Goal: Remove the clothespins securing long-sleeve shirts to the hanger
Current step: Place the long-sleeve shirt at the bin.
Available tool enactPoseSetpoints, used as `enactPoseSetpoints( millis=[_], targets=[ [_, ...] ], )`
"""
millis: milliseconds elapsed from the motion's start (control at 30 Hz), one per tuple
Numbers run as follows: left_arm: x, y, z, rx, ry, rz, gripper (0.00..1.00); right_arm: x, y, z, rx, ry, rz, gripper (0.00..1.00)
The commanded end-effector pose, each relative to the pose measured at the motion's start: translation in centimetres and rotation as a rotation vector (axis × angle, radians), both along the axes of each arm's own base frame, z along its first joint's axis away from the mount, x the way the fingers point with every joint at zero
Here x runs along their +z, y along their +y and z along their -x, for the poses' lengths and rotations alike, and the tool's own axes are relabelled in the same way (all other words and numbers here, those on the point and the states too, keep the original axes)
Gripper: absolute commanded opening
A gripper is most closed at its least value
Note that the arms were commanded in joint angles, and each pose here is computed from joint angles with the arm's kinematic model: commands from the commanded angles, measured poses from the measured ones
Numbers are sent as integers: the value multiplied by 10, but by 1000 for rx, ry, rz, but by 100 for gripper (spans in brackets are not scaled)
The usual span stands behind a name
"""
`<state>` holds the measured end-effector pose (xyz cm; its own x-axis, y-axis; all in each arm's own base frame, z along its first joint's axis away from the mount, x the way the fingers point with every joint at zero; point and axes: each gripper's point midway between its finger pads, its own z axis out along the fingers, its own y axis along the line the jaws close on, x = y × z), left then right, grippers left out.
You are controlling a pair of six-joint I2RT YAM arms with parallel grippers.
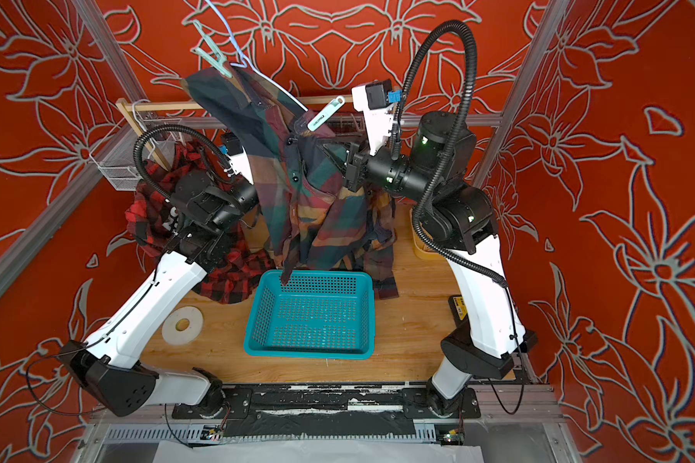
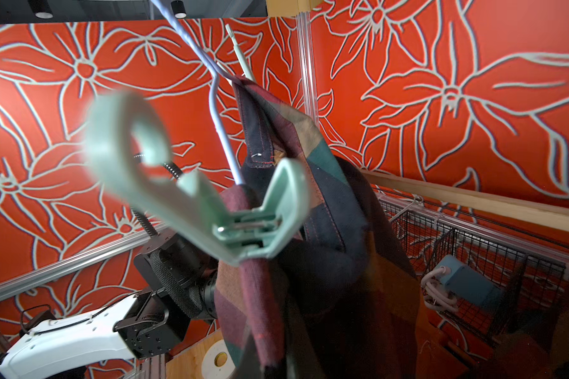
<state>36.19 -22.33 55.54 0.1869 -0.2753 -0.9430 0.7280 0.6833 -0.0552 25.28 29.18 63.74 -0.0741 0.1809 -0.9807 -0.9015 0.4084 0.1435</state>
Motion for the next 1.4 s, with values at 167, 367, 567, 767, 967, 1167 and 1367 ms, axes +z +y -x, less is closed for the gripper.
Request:
enactPoseSetpoints(
  millis=[167, 367, 567, 767, 967, 1167, 1367],
  targets=[
    [24, -31, 25, -101, -65, -14, 0, 64, -13, 40, 80, -198, -173, 0],
    [35, -47, 34, -119, -86, -24, 0, 82, -20, 54, 111, -243, -229, 0],
    [47, -53, 52, -137, -117, -12, 0, 88, -23, 66, 151, -246, -249, 0],
    [46, -57, 68, -155, -116, -6, 0, 80, -20, 74, 214, -187, -243, 0],
    [27, -54, 84, -161, -86, 16, 0, 59, -16, 68, 216, -116, -222, 0],
    [-10, -54, 95, -184, -1, 22, 0, 29, -11, 67, 243, -37, -200, 0],
    [-85, -49, 101, -175, 143, 10, 0, -26, -12, 62, 214, 60, -156, 0]
  ],
)
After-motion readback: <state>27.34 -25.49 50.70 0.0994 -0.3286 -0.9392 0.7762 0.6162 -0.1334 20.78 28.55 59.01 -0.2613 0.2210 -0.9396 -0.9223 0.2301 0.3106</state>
